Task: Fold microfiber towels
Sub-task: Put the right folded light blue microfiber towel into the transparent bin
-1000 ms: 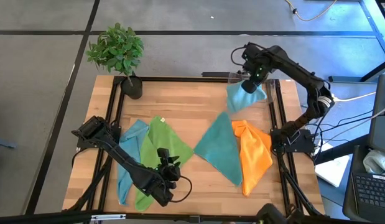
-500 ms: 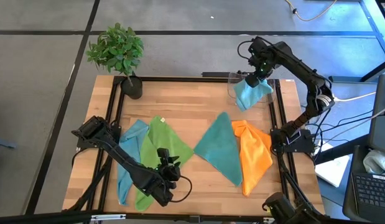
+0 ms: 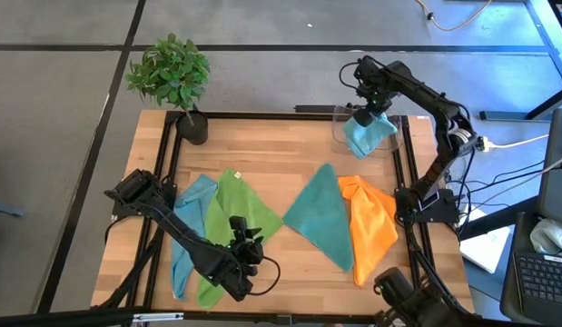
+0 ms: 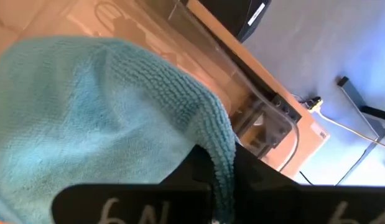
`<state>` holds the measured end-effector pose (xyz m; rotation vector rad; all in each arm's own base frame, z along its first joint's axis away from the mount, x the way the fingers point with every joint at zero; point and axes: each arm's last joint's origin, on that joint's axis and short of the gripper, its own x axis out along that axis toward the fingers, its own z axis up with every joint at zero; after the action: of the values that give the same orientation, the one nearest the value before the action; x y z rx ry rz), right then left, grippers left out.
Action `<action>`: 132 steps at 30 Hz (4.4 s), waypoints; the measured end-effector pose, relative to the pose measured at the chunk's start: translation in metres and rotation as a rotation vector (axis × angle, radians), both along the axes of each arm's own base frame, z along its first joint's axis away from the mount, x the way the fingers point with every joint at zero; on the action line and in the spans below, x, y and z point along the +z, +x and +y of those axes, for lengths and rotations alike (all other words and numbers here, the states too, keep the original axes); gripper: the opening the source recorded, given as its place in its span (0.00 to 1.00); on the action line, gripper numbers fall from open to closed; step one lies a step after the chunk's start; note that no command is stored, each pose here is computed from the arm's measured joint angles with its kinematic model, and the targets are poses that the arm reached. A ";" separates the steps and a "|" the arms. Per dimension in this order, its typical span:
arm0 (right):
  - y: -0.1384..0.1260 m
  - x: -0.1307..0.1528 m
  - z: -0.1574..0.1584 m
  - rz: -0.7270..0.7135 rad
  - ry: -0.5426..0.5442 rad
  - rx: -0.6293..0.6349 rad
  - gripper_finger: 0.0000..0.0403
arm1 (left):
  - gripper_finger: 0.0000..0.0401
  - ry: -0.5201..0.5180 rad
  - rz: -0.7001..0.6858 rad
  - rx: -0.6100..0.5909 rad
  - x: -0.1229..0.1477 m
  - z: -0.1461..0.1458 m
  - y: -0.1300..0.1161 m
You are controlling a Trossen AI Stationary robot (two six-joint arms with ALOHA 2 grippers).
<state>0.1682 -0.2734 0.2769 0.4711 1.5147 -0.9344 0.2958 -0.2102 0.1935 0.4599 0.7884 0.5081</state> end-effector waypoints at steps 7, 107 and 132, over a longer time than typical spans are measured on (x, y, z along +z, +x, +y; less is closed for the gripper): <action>-0.011 -0.008 -0.011 0.037 0.015 -0.065 0.03 | 0.29 -0.010 -0.009 0.008 0.000 0.000 0.000; 0.040 -0.126 0.008 -0.766 0.289 -0.116 0.01 | 0.29 -0.006 -0.040 0.012 0.001 -0.004 -0.003; 0.025 -0.060 0.039 -0.237 0.093 0.402 0.01 | 0.29 -0.005 -0.043 0.012 0.001 -0.004 -0.003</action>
<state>0.1935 -0.2347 0.2167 0.3140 1.3718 -0.4785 0.2928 -0.2143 0.1942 0.4388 0.7510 0.5258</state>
